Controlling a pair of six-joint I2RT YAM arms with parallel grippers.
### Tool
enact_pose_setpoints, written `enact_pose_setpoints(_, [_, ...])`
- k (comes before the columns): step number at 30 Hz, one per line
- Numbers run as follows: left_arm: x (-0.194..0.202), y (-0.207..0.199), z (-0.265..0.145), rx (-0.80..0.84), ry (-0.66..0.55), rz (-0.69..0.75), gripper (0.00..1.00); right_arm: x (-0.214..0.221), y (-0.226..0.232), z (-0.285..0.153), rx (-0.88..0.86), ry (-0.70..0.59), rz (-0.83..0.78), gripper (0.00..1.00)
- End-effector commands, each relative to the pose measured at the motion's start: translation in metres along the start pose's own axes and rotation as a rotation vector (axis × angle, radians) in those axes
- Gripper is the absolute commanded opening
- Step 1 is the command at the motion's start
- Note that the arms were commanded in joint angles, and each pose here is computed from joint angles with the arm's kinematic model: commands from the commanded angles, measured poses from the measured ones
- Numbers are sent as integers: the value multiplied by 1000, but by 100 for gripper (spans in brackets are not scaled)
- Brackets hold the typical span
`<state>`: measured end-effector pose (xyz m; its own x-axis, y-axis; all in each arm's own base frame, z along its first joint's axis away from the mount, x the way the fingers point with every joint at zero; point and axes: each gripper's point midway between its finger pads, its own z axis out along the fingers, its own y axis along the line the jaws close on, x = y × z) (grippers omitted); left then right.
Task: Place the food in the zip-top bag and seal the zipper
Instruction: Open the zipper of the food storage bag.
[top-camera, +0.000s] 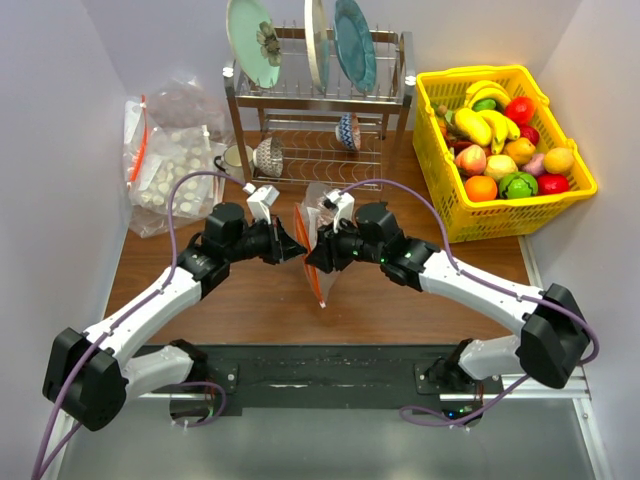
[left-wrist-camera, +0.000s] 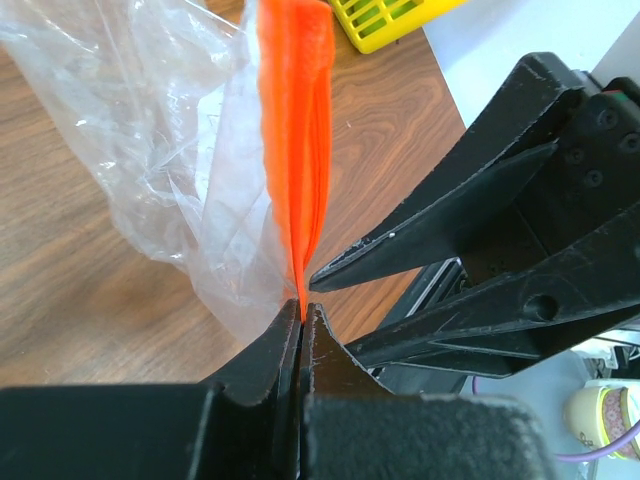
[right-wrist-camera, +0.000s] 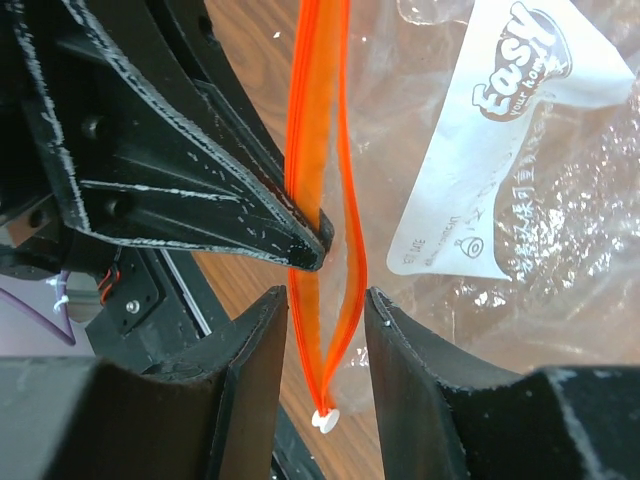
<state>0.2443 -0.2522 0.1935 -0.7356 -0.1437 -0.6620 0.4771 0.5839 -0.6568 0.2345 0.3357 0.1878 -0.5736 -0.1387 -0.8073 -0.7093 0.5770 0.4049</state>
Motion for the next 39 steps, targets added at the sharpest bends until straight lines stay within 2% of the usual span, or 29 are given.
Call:
enact_pose_setpoints(1, [-10,-11,-1,31,-20,47,0,-13,4,-7,-3,-37,-35,41])
enact_pose_setpoints(22, [-12,-28,-12,86,-5,79,0,-3,-1,5,-14,-12,-22,41])
enact_pose_setpoints(29, [-14,-37,-17,114,-10,86,0,-7,12,6,-94,-35,-22,37])
enact_pose_setpoints(32, [-16,-39,-19,118,-17,88,0,-7,21,3,-142,-39,-18,25])
enact_pose_setpoints(33, [-16,-39,-19,118,-17,88,0,-6,21,2,-143,-38,-17,13])
enact_pose_setpoints(35, [-16,-38,-19,112,-18,86,0,-8,19,-1,-126,-45,-14,3])
enact_pose_setpoints(37, [-15,-34,-19,90,-15,83,0,-11,16,-5,-96,-52,-16,0])
enact_pose_setpoints(39, [-18,-25,-18,36,-24,89,0,-13,-1,-9,11,-47,-8,0])
